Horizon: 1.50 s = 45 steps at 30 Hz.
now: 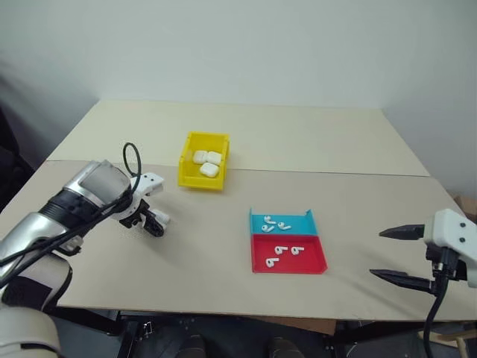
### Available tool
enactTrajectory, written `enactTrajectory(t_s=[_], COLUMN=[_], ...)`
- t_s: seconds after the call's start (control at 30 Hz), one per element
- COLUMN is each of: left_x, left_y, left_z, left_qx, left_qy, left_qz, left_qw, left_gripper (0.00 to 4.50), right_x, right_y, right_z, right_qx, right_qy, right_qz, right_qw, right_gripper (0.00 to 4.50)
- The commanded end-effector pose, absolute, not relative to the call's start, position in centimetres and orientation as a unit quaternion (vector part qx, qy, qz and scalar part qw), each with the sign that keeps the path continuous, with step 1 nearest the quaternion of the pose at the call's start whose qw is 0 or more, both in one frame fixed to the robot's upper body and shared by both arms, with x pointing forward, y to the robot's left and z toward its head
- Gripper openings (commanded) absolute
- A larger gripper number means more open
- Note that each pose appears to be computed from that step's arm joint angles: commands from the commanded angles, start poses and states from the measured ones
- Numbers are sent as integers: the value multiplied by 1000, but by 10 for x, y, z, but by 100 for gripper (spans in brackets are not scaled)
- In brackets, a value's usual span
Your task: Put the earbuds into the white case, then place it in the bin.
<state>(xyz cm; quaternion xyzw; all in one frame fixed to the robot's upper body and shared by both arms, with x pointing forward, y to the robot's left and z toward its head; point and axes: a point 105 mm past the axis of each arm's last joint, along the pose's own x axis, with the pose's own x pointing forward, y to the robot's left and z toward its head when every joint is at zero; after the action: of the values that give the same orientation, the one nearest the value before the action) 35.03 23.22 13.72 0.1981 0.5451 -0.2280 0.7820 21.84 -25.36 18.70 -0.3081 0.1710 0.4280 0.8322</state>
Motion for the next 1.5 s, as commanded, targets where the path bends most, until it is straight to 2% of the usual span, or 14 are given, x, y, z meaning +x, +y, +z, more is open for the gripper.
enactTrajectory(t_s=[0.03,0.27,0.47,0.67,0.8,1.0,1.03,1.13,1.23,1.37,1.5], left_x=[357,359,356,357,350,315,308,293,274,261,253], left_y=[232,231,234,229,212,185,181,162,144,135,131], left_z=[146,145,144,161,197,233,233,234,233,218,199], left_qx=[209,209,210,215,199,201,201,199,135,98,93], left_qy=[532,535,539,501,419,237,218,53,-87,-158,-181], left_qz=[-224,-218,-218,-234,-292,-425,-441,-483,-515,-528,-550], left_qw=[790,789,786,805,836,850,847,851,842,828,810], left_gripper=[450,450,278,277,277,277,277,277,277,277,277], right_x=[219,219,220,222,220,218,219,222,225,230,242], right_y=[-253,-253,-253,-254,-253,-236,-232,-216,-200,-187,-176], right_z=[195,192,191,193,203,227,230,235,232,221,209], right_qx=[-322,-326,-330,-334,-340,-385,-393,-421,-453,-481,-499], right_qy=[159,165,169,167,172,155,154,165,186,215,232], right_qz=[418,417,414,414,424,466,474,504,533,561,574], right_qw=[834,832,832,830,822,781,773,735,690,639,606], right_gripper=[447,447,450,450,450,450,450,450,450,450,450])
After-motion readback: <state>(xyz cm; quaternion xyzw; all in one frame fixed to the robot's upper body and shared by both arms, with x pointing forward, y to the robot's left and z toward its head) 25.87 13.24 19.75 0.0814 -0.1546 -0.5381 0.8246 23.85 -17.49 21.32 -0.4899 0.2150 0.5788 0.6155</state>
